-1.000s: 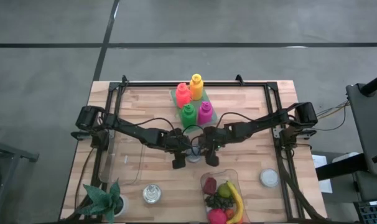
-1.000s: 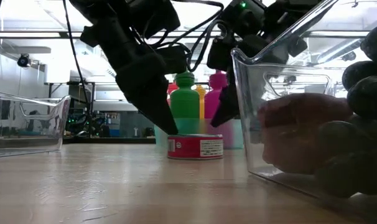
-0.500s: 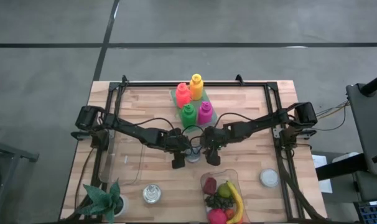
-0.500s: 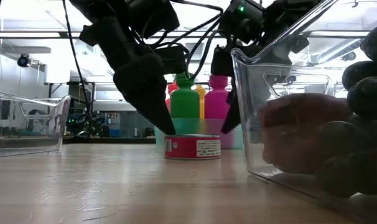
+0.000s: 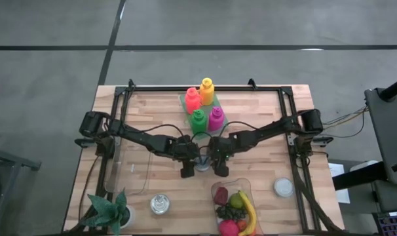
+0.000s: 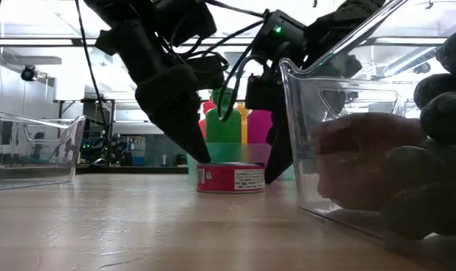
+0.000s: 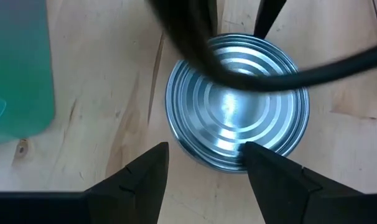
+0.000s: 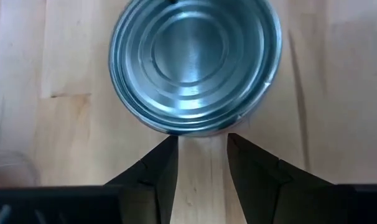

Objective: Pick & Place Food Item
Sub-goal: Put the red tuna can into the top transparent bin

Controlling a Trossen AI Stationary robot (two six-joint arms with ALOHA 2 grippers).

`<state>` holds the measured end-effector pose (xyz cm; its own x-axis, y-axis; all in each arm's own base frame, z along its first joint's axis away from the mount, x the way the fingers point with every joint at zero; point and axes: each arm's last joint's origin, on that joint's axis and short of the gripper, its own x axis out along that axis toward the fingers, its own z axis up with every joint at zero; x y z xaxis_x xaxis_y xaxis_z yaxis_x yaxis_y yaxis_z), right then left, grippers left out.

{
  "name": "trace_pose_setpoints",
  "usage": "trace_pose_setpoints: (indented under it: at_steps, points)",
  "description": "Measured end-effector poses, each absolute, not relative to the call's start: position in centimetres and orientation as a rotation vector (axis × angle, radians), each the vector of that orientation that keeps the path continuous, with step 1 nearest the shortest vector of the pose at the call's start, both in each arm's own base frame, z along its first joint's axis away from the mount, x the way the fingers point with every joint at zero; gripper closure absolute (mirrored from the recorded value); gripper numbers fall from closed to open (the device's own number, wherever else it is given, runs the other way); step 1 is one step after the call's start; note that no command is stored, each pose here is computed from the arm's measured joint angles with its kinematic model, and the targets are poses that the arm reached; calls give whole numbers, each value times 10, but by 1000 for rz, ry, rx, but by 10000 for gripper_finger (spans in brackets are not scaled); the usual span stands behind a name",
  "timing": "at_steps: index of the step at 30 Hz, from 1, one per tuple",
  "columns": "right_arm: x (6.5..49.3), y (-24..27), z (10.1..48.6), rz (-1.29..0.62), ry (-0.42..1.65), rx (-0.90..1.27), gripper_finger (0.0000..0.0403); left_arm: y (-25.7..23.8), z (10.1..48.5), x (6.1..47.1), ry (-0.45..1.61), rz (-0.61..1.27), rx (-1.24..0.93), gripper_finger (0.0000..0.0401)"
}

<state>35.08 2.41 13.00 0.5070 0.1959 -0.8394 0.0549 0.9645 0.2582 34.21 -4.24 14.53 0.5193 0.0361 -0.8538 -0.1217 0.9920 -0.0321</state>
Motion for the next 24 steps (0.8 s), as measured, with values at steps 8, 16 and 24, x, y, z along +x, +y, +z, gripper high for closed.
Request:
trace_pose_setpoints:
  at_steps: [8,16,24]
  points:
    - [367,25,125,109,1034,256,269,-42,145,341,1030,97,-91,188]
    - [377,26,134,137,994,242,269,-42,145,341,1033,95,-87,188]
    - [376,26,133,125,971,255,269,-42,152,340,1009,94,-92,188]
